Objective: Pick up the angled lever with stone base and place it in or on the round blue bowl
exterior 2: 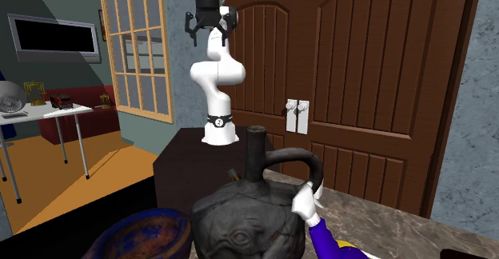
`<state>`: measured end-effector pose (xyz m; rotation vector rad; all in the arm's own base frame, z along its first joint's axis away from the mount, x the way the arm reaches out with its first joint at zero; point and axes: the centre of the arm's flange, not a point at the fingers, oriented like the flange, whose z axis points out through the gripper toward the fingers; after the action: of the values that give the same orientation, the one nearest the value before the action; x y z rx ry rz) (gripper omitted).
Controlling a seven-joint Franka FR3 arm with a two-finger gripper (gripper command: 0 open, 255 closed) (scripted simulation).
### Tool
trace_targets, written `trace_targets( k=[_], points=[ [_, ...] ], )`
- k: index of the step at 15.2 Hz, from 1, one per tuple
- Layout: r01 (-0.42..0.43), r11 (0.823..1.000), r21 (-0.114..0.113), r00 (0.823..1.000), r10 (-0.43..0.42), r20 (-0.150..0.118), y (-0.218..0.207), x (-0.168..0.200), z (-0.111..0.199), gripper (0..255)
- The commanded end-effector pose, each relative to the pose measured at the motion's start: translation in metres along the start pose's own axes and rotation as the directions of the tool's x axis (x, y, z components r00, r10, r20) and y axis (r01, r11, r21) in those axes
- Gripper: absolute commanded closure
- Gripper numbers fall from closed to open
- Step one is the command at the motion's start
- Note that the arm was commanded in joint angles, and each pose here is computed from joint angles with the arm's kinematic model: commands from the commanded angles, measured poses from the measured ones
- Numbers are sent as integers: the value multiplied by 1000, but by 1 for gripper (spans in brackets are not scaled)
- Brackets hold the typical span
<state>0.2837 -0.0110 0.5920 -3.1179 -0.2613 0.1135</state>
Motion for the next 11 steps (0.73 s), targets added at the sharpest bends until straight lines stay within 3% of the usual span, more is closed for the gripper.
trace_targets(
  k=[1, 11],
  points=[
    [0, 1000, 0, 1000, 0, 0, 0, 0, 0, 0],
    [187, 982, -1, 982, -187, -13, 0, 76, 106, 0]
  ],
)
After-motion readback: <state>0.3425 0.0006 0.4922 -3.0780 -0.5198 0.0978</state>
